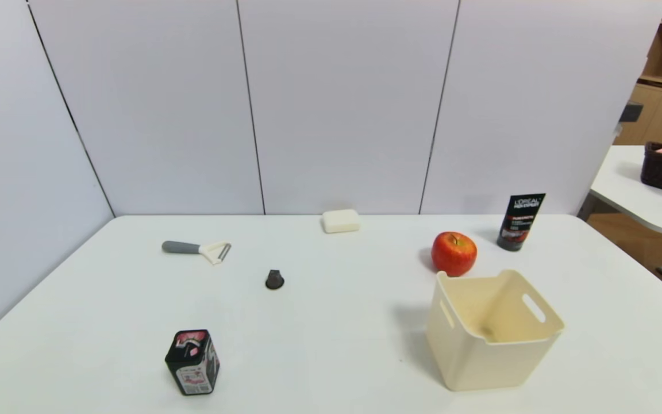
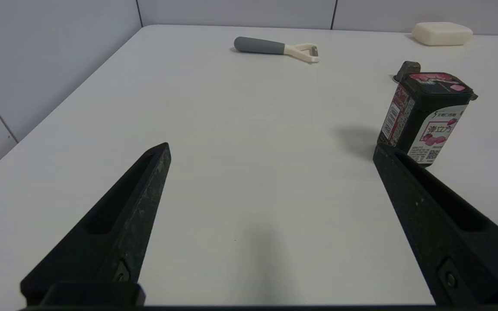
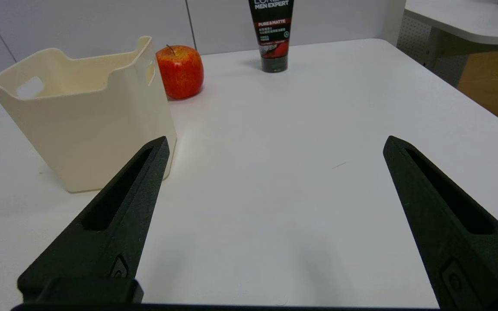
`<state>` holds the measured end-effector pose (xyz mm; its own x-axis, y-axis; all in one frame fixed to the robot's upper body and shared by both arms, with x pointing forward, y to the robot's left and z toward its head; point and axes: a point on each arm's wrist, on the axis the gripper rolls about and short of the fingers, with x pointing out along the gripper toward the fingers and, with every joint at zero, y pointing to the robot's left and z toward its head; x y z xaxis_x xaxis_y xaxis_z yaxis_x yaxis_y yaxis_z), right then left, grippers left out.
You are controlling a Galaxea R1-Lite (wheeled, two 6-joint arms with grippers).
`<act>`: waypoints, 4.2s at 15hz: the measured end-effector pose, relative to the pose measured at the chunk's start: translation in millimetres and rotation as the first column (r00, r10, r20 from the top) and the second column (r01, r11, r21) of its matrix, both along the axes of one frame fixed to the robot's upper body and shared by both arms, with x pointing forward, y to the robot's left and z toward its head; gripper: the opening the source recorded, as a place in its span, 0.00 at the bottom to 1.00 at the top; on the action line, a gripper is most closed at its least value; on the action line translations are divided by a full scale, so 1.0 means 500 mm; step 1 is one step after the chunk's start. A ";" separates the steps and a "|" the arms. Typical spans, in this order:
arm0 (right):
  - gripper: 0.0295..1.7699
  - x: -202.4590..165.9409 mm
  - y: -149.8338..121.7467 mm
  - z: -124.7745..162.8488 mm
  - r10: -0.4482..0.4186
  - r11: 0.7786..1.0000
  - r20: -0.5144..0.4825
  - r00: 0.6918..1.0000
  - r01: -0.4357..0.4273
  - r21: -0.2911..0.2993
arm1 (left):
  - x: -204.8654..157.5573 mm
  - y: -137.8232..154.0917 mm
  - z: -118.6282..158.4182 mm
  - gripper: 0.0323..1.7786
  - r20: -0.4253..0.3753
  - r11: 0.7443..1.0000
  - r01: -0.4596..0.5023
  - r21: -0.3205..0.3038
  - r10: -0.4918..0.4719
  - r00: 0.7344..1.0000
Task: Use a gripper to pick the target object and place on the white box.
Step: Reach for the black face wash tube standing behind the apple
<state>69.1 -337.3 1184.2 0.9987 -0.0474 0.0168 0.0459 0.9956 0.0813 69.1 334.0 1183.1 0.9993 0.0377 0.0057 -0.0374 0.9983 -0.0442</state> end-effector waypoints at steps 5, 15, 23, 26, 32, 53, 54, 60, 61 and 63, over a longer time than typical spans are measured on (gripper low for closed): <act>0.97 0.000 0.000 0.000 0.000 1.000 0.000 1.000 0.000 0.000 | 0.000 0.000 0.000 0.95 0.000 1.000 0.001 0.000 -0.001 1.000; 0.97 0.004 0.000 0.021 -0.002 1.000 -0.059 0.998 0.002 -0.003 | 0.000 0.000 0.000 0.95 0.000 1.000 0.000 0.000 0.000 1.000; 0.97 0.069 -0.001 0.132 -0.016 1.000 -0.283 0.959 0.012 -0.014 | 0.000 0.000 0.000 0.95 0.000 1.000 0.000 0.000 0.000 1.000; 0.97 0.122 -0.003 0.170 -0.026 1.000 -0.368 0.929 0.023 -0.012 | 0.000 0.000 0.000 0.95 0.000 1.000 0.000 0.000 0.000 1.000; 0.97 0.261 -0.017 0.224 -0.060 0.998 -0.517 0.854 0.062 -0.013 | 0.000 0.000 0.000 0.95 0.000 1.000 0.000 0.000 0.000 1.000; 0.97 0.716 -0.078 0.023 -0.035 0.994 -0.280 0.959 0.005 -0.107 | 0.000 0.000 0.000 0.95 0.000 1.000 0.000 0.000 0.000 1.000; 0.97 0.730 -0.079 0.012 -0.015 0.994 -0.271 0.962 -0.014 -0.104 | 0.000 0.000 0.000 0.95 0.000 1.000 0.000 0.000 0.000 1.000; 0.97 0.799 -0.080 -0.037 0.027 0.993 -0.254 0.967 -0.055 -0.101 | 0.000 0.000 0.000 0.95 0.000 1.000 0.000 0.000 0.000 1.000; 0.97 0.809 -0.081 -0.041 0.027 0.993 -0.247 0.969 -0.054 -0.102 | 0.000 0.000 0.000 0.95 0.000 1.000 0.000 0.000 0.000 1.000; 0.97 0.823 -0.083 -0.051 0.027 0.993 -0.241 0.970 -0.054 -0.103 | 0.000 0.000 0.000 0.95 0.000 1.000 0.000 0.000 0.000 1.000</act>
